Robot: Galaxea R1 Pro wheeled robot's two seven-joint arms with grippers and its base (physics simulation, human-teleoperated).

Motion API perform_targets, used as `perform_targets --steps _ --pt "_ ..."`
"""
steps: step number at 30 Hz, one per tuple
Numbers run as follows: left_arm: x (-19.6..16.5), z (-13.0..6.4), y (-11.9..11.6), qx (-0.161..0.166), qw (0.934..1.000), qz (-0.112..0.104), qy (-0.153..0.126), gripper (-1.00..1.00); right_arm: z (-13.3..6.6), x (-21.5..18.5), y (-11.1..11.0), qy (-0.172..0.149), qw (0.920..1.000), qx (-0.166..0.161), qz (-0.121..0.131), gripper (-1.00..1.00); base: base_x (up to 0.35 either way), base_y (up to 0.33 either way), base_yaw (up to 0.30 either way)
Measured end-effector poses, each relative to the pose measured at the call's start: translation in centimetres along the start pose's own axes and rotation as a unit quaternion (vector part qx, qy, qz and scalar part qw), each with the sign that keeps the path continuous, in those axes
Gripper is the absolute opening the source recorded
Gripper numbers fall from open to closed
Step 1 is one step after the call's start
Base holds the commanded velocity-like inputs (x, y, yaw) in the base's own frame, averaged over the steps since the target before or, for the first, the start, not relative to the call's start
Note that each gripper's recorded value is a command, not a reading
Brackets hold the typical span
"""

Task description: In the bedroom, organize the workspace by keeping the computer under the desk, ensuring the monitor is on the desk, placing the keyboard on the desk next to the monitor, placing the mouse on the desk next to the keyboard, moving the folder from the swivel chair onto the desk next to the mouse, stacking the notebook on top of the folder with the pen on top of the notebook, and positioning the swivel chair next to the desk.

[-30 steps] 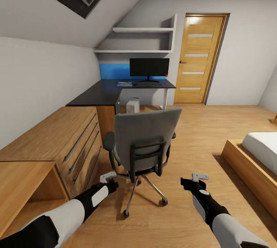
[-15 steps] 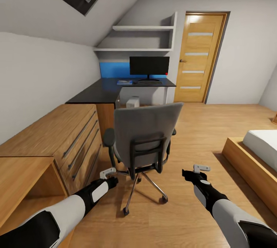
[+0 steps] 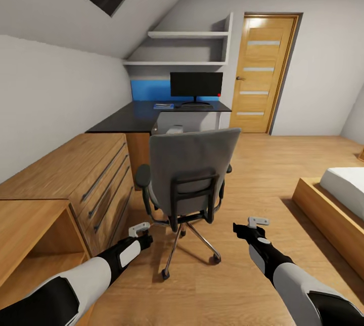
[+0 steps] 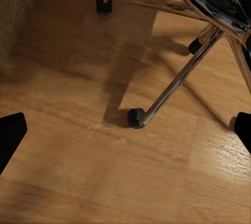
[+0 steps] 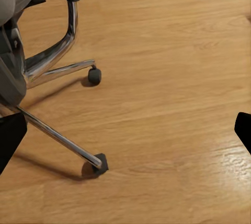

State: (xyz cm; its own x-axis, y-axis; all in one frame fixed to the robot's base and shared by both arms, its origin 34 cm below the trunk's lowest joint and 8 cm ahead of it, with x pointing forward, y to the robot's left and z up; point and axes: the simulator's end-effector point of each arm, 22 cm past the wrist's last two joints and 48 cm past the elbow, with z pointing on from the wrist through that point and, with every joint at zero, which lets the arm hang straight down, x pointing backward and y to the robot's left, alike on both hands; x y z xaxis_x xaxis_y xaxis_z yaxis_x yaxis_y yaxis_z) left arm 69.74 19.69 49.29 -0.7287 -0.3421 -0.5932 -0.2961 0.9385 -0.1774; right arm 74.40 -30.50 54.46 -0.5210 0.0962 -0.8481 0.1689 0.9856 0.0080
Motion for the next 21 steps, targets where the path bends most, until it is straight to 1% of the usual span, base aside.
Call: perform_targets --steps 5,9,12,15,16,21 --pt "0.0 0.0 0.1 -0.001 1.0000 0.000 0.000 1.00 0.0 0.2 0.0 0.002 1.0000 0.000 -0.001 1.00 0.000 0.000 0.000" --pt "0.4 0.3 1.5 -0.014 0.9999 0.000 0.005 1.00 0.0 0.3 0.1 0.003 1.0000 0.000 -0.001 1.00 0.000 0.000 0.000" --pt "0.6 0.3 2.0 -0.019 0.9998 0.001 0.006 1.00 0.0 0.3 0.0 0.003 1.0000 -0.001 -0.002 1.00 0.063 0.000 0.000" --pt "0.4 0.4 2.4 -0.023 0.9997 -0.002 -0.001 1.00 -0.1 0.3 0.1 0.003 1.0000 -0.001 -0.002 1.00 0.186 0.000 0.000" --pt "0.0 0.4 2.6 -0.024 0.9996 -0.005 -0.011 1.00 -0.1 0.8 0.4 0.008 1.0000 -0.003 -0.002 1.00 0.136 0.000 0.000" --pt "-0.4 0.4 2.7 -0.026 0.9995 -0.007 -0.019 1.00 -0.1 1.3 0.6 0.013 0.9999 -0.004 -0.003 1.00 0.041 0.000 0.000"
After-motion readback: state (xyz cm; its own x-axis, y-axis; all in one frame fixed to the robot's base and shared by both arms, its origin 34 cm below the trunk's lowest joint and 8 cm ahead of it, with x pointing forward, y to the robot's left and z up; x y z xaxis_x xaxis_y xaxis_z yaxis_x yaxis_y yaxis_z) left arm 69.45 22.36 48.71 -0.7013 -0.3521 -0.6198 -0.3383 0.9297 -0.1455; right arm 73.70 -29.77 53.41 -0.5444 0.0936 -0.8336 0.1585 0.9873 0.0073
